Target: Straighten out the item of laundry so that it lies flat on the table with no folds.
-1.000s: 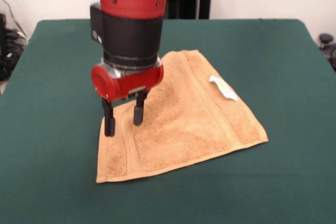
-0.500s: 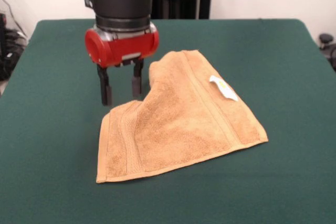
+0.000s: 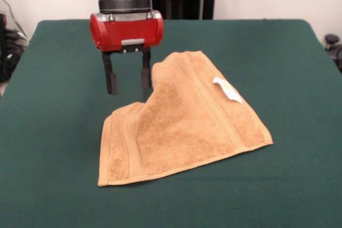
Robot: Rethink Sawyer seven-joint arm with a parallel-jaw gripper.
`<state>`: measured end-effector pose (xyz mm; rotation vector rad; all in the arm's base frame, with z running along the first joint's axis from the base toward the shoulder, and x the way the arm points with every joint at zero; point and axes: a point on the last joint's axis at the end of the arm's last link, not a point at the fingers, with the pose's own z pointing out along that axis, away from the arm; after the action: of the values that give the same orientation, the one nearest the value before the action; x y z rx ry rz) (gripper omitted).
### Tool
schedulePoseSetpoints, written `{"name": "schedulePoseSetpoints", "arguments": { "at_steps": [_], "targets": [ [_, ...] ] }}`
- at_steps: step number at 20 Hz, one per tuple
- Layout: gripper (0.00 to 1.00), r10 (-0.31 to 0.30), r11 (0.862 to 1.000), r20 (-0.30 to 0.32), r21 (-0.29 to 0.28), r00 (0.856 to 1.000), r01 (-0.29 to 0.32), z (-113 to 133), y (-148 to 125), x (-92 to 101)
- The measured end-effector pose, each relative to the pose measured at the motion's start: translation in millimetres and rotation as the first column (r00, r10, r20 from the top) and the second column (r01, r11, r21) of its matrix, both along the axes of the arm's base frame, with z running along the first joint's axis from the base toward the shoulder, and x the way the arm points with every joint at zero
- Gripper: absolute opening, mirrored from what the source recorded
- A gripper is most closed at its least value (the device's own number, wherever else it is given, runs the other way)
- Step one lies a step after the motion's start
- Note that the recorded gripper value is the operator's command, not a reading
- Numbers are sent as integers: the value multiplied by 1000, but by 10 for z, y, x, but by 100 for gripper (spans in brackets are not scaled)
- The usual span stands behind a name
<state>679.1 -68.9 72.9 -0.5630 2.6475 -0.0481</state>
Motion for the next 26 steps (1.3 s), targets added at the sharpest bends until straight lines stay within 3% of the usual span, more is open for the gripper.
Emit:
{"name": "schedulePoseSetpoints", "arguments": {
  "at_steps": [3,8,16,20,26],
  "targets": [
    [100,-86,995,4,57,996,86,-35,39,-102],
    [100,-157,981,-47,112,986,161,-94,99,-277],
    [100,-212,960,-130,156,969,231,-235,-151,-688],
    [100,-238,946,-215,170,947,277,-330,-314,-1040],
    [100,-223,937,-309,194,924,291,-449,-231,-1366]
  ]
}}
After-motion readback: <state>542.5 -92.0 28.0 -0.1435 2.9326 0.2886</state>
